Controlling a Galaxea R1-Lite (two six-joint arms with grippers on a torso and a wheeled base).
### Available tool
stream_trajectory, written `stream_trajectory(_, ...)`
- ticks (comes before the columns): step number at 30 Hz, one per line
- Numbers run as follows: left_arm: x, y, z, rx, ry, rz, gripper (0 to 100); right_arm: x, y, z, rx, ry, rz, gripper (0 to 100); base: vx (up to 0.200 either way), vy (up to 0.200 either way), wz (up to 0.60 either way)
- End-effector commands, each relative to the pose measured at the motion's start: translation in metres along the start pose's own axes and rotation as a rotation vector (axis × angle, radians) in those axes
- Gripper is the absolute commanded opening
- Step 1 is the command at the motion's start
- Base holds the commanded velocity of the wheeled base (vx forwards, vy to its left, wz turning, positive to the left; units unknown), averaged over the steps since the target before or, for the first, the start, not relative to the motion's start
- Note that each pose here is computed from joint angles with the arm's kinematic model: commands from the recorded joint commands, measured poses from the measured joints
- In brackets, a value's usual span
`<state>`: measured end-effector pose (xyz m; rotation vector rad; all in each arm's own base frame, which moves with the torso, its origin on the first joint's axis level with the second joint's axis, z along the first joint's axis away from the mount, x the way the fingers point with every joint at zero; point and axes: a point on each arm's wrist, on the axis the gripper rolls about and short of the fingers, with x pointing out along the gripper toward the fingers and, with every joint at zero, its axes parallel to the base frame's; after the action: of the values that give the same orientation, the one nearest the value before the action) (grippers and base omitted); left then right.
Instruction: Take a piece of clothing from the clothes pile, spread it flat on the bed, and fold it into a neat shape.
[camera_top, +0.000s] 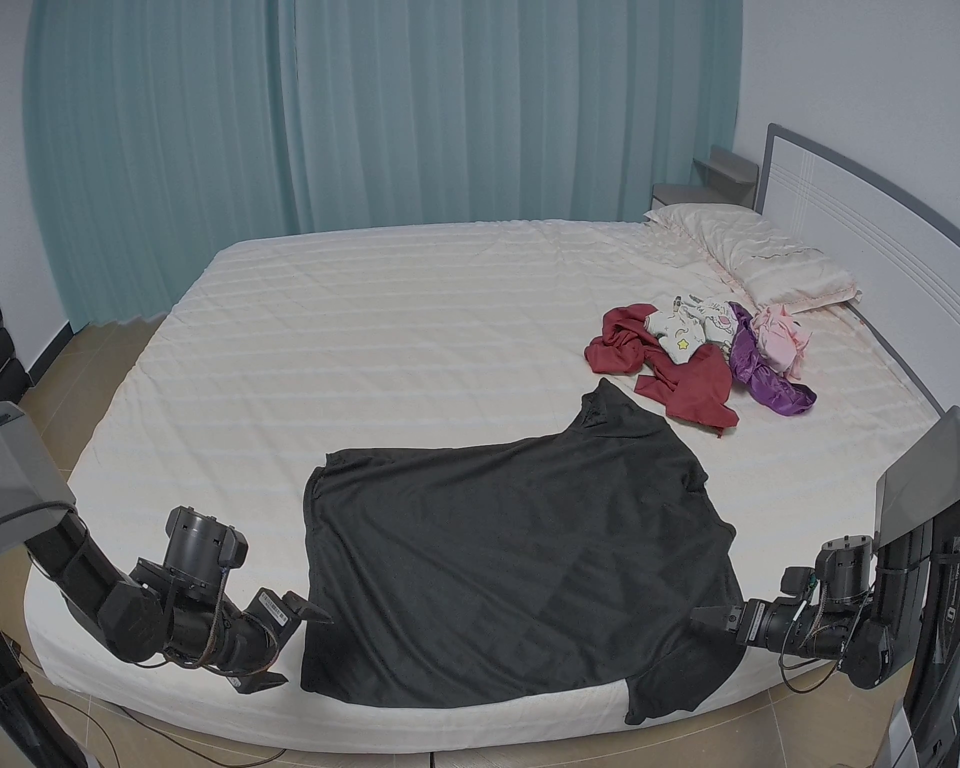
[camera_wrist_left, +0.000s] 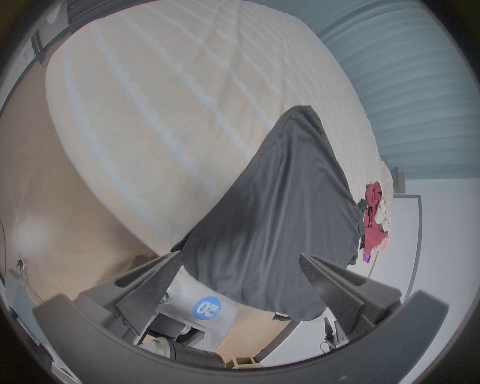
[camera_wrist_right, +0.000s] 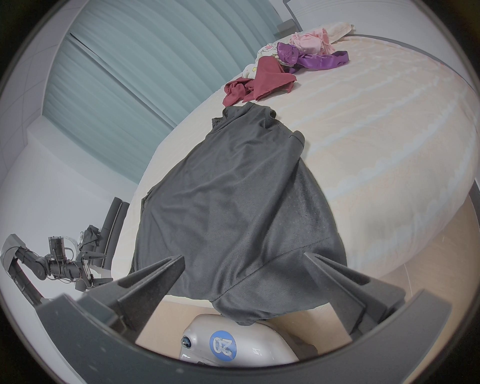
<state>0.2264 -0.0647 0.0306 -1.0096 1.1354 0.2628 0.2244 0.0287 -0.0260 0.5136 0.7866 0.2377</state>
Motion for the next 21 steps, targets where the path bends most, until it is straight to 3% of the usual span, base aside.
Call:
stream_trajectory(1, 0.003, 0.0, -0.005, 0.006, 0.014, 0.011, 100, 0.0, 0.0, 0.0, -0.002, -0.005, 0.003, 100, 0.0, -0.2, 0.0)
stream_trajectory(15, 0.002, 0.003, -0.014, 0.027, 0.028, 0.031, 100, 0.001, 0.0, 0.0, -0.001, -0.004, 0.001, 100, 0.0, -0.2, 0.0)
stream_trajectory(21, 0.003, 0.019, -0.029, 0.103, -0.033, 0.132, 100, 0.001, 0.0, 0.0, -0.003, -0.004, 0.001, 100, 0.0, 0.0, 0.0)
